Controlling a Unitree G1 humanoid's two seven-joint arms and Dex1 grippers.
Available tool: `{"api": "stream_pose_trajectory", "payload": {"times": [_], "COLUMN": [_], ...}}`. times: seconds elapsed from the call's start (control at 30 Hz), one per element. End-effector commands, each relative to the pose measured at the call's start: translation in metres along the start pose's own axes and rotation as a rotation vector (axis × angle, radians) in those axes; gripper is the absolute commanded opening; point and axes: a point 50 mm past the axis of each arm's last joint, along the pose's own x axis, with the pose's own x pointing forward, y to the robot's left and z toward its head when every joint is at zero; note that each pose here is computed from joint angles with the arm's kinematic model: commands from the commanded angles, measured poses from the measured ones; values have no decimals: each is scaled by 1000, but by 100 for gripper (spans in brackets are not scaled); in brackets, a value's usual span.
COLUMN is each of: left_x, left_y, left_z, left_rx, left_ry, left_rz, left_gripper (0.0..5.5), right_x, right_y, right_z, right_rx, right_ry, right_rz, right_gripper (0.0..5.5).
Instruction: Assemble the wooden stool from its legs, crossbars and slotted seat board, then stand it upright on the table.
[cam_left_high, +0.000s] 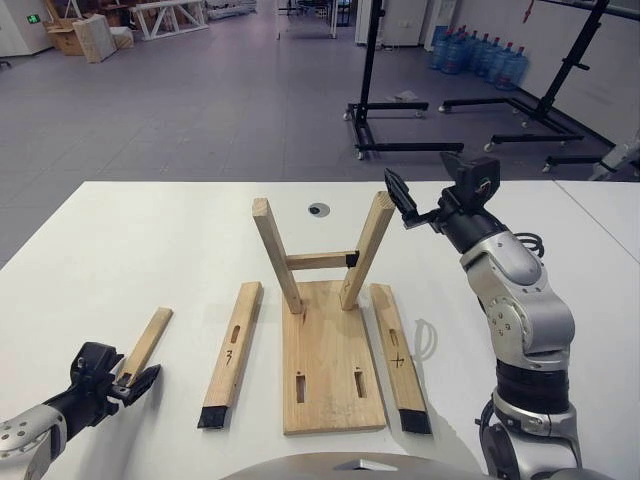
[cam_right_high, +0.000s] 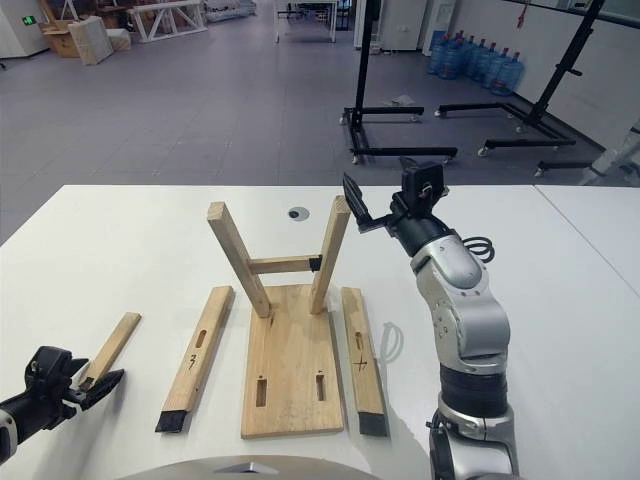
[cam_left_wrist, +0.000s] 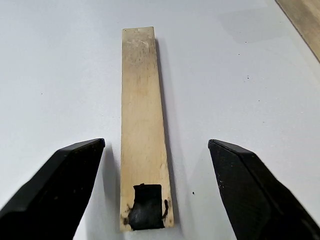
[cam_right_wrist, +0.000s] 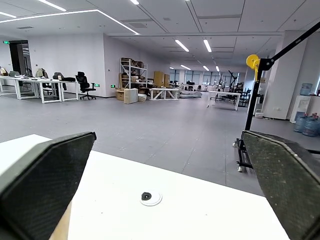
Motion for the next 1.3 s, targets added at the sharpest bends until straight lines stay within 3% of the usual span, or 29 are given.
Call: {"api": "stream_pose_trajectory", "payload": {"times": [0.03, 0.2, 0.3, 0.5, 0.6, 0.77, 0.93, 1.07, 1.3], "left_x": [1, 2, 7, 13, 11, -24, -59, -58, -25], "left_y": [-14, -13, -9, -11, -21, -39, -62, -91, -102], "left_z": [-34, -38, -28, -3, 49, 153, 197, 210, 213], "left_rx": [-54, -42, -11, 73, 121, 197, 159, 160, 126], "left_ry": [148, 164, 123, 32, -281, -778, -1072, -1081, -933], "left_rz": [-55, -62, -63, -100, -212, -408, -735, -1018, -1205], "left_gripper": [325, 260, 207, 128, 128, 127, 127, 127, 127], "right_x": [2, 1, 2, 9, 8, -15, -32, -27, -15], "right_y": [-5, -17, -39, -53, -50, 1, 35, 64, 80], "right_z": [5, 12, 29, 59, 64, 75, 68, 53, 56], "right_rx": [6, -45, -85, -108, 52, 484, 619, 673, 671], "right_ry": [-1, -19, -72, -166, -173, -200, -149, -85, -150], "right_rz": [-12, -44, -110, -111, -13, 586, 857, 930, 1020], "right_gripper": [540, 540, 540, 540, 540, 540, 540, 540, 540]}}
